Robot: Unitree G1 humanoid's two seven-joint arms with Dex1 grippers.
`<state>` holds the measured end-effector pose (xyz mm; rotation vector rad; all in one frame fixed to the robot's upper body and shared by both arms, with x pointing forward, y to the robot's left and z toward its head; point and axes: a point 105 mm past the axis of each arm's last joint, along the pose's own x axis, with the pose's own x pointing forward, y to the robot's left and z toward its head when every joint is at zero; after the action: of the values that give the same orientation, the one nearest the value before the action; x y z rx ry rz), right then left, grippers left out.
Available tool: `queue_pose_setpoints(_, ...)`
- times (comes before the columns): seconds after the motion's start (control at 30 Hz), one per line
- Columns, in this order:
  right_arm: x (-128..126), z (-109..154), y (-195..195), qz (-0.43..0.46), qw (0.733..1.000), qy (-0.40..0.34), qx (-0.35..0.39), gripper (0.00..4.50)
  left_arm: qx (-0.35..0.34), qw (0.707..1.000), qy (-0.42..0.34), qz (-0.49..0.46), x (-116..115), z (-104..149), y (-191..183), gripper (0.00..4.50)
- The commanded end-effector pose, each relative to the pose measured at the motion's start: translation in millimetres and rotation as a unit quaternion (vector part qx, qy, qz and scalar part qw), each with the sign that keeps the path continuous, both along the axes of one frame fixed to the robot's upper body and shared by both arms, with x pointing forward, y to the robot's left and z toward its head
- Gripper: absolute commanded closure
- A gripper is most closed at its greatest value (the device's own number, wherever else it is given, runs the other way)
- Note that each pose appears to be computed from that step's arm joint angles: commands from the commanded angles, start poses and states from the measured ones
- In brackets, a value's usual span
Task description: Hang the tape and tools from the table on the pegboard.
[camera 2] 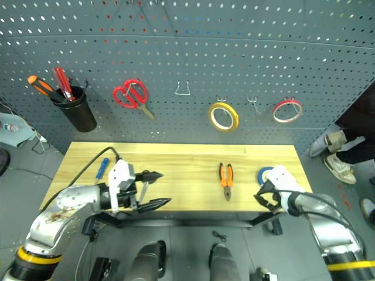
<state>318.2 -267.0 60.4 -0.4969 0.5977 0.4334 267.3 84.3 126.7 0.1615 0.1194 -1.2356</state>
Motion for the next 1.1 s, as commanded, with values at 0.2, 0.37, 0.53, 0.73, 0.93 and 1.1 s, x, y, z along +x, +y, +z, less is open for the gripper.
queue_pose_setpoints(0.2, 43, 2, -26, -0.011, 1.0, 0.013, -0.026, 0.0, -0.043, 0.992, -0.071, -0.098, 8, 19, -50, 0.05)
queue_pose_setpoints(0.37, 53, -5, -35, -0.033, 0.999, 0.034, -0.014, 0.0, -0.071, 0.985, -0.087, -0.129, 6, 30, -65, 0.05)
queue_pose_setpoints(0.53, 55, -13, -36, -0.063, 0.996, 0.061, 0.025, 0.0, -0.094, 0.981, -0.096, -0.137, 5, 40, -72, 0.05)
queue_pose_setpoints(0.73, 50, -29, -38, -0.081, 0.992, 0.085, 0.038, 0.0, -0.103, 0.981, -0.095, -0.135, 5, 46, -72, 0.05)
queue_pose_setpoints(0.93, 49, -33, -31, -0.069, 0.992, 0.093, 0.049, 1.81, -0.113, 0.98, -0.09, -0.134, 3, 51, -72, 0.0)
queue_pose_setpoints(1.1, 48, -38, -28, -0.06, 0.993, 0.096, 0.047, 3.59, -0.117, 0.98, -0.088, -0.133, 3, 52, -71, 0.0)
